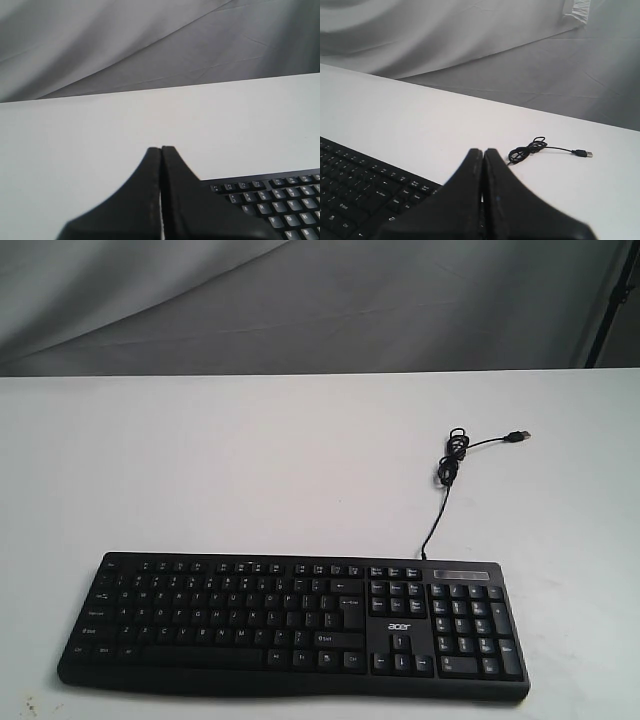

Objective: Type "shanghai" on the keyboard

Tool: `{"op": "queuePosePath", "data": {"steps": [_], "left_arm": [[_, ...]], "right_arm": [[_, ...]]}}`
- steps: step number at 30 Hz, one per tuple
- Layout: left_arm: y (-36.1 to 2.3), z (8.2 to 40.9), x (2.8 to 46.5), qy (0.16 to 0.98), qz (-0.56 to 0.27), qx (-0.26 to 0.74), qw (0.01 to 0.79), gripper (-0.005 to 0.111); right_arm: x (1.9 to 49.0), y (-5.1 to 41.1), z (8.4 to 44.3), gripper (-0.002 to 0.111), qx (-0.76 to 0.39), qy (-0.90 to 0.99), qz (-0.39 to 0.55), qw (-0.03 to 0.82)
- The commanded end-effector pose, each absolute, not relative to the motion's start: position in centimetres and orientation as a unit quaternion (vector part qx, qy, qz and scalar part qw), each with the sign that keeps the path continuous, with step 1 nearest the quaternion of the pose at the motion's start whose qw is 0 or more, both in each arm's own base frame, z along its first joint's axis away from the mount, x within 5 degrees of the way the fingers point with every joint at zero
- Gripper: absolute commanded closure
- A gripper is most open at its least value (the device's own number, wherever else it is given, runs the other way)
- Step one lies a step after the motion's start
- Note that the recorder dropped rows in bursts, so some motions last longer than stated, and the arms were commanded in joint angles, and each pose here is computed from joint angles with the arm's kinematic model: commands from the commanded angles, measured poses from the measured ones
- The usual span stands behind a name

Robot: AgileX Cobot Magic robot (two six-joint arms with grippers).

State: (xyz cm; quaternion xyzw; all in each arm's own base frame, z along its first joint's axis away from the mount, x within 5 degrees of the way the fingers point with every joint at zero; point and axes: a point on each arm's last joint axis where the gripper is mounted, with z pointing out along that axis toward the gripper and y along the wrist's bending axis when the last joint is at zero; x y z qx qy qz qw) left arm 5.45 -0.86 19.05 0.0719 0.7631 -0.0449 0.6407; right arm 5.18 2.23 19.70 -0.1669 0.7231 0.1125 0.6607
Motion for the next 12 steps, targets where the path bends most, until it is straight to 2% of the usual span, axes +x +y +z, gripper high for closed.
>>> {"op": "queuePosePath", "data": {"steps": [1, 12], "left_arm": [[-0.88, 18.95, 5.44, 0.762, -0.047, 0.072, 0.641, 0.107], [-0.88, 18.95, 5.44, 0.762, -0.047, 0.072, 0.641, 0.107]], "right_arm": [[5.17, 2.16, 19.62, 0.108, -0.164, 0.723, 0.109, 0.662], [5.17, 2.16, 19.62, 0.108, -0.165, 0.723, 0.108, 0.662]]}}
